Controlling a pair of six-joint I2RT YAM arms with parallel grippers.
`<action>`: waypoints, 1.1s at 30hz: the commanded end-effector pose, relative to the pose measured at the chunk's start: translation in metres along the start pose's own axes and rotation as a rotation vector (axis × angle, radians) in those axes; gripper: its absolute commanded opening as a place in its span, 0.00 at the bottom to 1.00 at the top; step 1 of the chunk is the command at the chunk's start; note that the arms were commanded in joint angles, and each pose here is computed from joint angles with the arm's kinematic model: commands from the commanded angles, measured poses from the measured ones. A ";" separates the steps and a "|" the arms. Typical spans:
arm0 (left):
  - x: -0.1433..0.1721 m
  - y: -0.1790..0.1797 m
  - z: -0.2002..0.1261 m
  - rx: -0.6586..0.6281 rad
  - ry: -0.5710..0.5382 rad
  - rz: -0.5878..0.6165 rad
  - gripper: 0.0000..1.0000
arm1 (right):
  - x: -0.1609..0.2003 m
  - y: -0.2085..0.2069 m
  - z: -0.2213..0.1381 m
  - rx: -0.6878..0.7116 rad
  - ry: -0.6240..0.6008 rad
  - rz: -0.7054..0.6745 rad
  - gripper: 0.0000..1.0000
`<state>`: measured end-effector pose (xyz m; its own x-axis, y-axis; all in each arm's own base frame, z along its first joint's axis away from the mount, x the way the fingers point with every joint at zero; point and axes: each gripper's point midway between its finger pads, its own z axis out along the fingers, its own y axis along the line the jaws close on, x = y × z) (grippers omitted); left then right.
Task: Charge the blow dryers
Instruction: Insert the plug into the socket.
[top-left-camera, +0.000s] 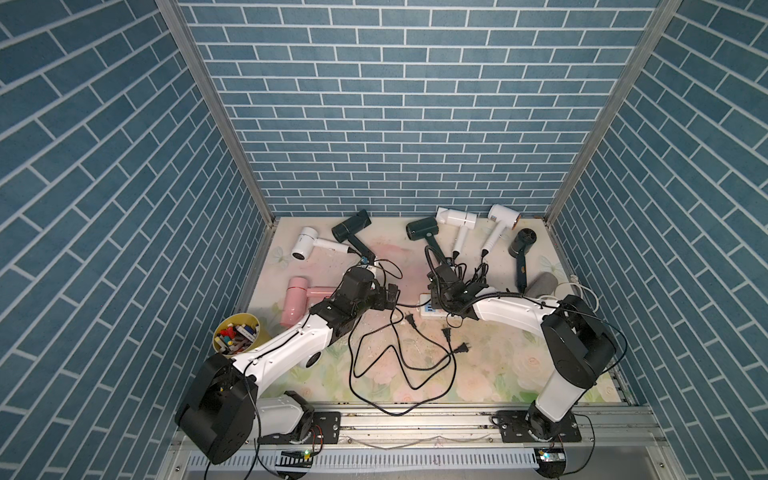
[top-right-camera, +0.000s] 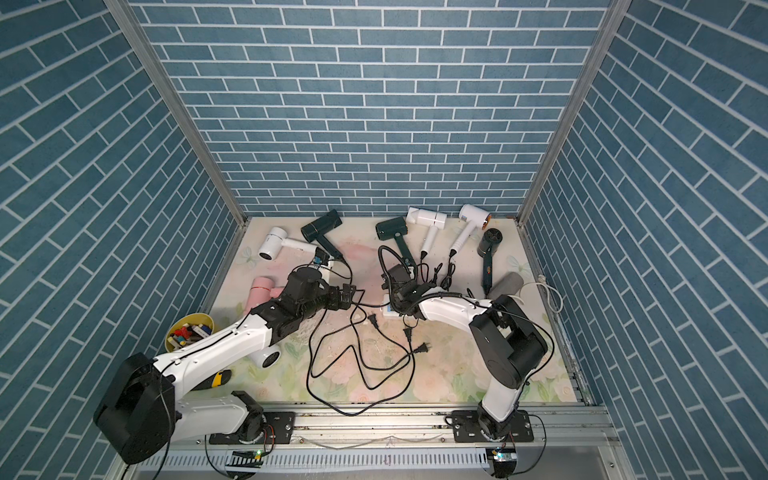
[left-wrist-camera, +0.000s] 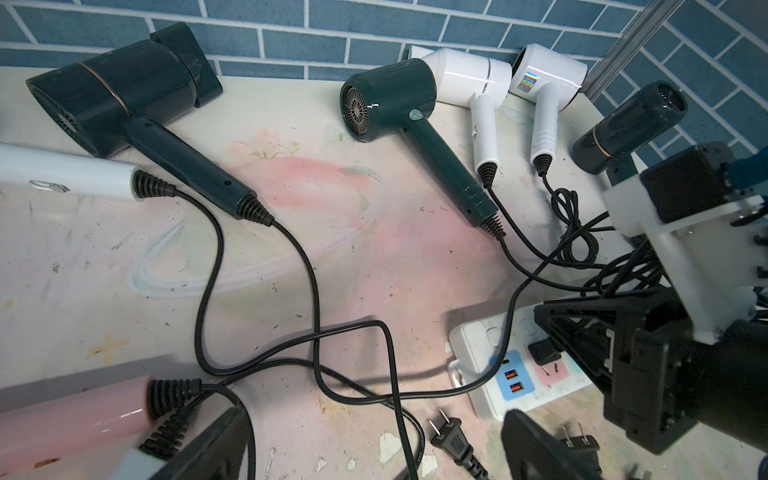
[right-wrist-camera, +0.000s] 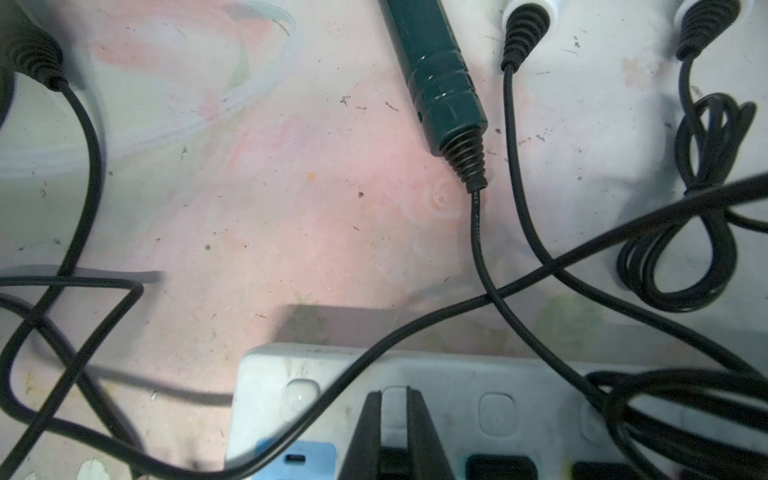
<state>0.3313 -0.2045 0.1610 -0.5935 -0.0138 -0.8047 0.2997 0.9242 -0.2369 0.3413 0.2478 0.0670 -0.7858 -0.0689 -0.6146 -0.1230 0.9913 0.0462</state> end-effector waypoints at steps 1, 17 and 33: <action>-0.007 0.003 -0.007 -0.005 -0.047 -0.013 0.99 | 0.071 -0.016 0.022 0.038 0.243 -0.048 0.00; -0.019 0.022 -0.045 -0.060 -0.193 -0.050 0.99 | 0.003 -0.015 -0.087 -0.108 0.083 0.014 0.76; -0.017 0.021 -0.041 -0.057 -0.178 -0.048 1.00 | 0.104 -0.138 -0.092 -0.063 0.104 0.473 0.82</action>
<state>0.3153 -0.1720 0.1935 -0.4662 -0.1179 -0.8768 0.2394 0.9373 -0.2534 0.2237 0.0970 0.0776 -0.8339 0.2710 -0.4808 0.1511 0.9500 0.2733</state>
